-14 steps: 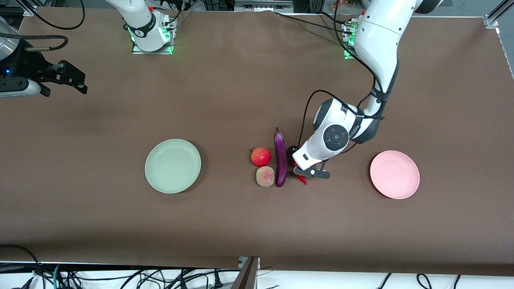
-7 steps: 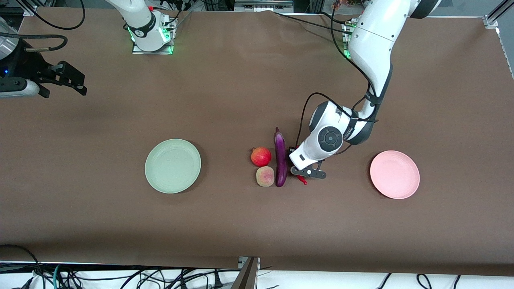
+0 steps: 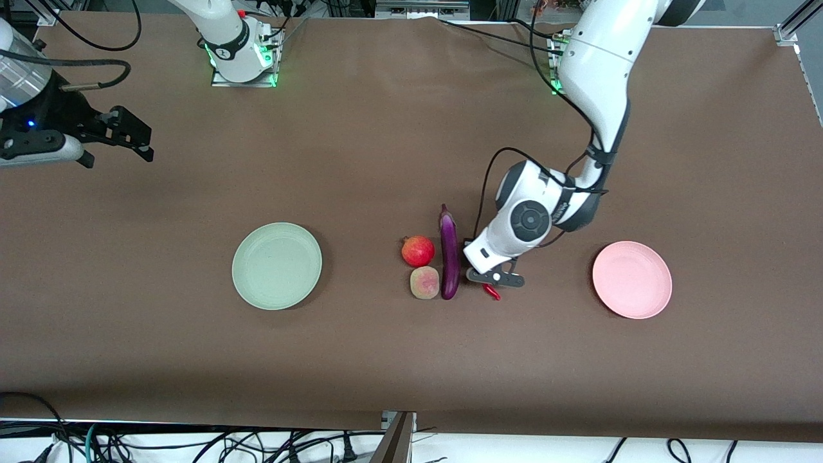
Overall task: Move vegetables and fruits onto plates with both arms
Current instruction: 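Carry the chili onto the pink plate and open the left gripper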
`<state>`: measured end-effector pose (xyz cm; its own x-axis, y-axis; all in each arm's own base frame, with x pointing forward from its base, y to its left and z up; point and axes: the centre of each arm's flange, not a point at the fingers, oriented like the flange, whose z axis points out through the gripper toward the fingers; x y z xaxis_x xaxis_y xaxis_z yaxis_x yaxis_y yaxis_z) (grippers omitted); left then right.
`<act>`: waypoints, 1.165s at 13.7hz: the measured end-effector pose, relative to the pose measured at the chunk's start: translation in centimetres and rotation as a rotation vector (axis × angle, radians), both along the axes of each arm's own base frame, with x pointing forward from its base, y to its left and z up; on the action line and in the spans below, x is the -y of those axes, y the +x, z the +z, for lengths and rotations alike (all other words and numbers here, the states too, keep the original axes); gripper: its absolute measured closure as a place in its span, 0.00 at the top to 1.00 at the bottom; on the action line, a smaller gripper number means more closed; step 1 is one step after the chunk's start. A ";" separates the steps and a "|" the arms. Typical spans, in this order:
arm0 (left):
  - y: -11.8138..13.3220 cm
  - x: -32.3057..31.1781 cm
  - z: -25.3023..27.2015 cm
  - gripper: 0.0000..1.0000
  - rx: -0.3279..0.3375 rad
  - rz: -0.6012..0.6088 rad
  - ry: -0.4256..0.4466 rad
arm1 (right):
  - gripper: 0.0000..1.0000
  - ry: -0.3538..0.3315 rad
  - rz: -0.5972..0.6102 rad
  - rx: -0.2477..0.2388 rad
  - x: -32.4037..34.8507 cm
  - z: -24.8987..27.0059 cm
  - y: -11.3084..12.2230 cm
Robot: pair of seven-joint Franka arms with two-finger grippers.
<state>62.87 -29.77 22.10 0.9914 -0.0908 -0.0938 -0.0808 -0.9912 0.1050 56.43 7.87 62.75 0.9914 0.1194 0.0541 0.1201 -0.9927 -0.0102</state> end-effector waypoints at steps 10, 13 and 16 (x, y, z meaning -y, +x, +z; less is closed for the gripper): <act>4.8 -30.9 3.4 0.22 -0.074 -0.057 0.201 | 1.00 -0.014 0.027 -0.090 -1.2 -1.2 -0.9; 4.6 -33.9 0.6 0.22 -0.093 -0.074 0.190 | 1.00 -0.029 0.077 -0.146 -4.4 -4.4 -0.1; 4.5 -32.6 -0.6 0.39 -0.106 -0.095 0.184 | 1.00 -0.004 0.081 -0.188 -7.5 -6.6 0.2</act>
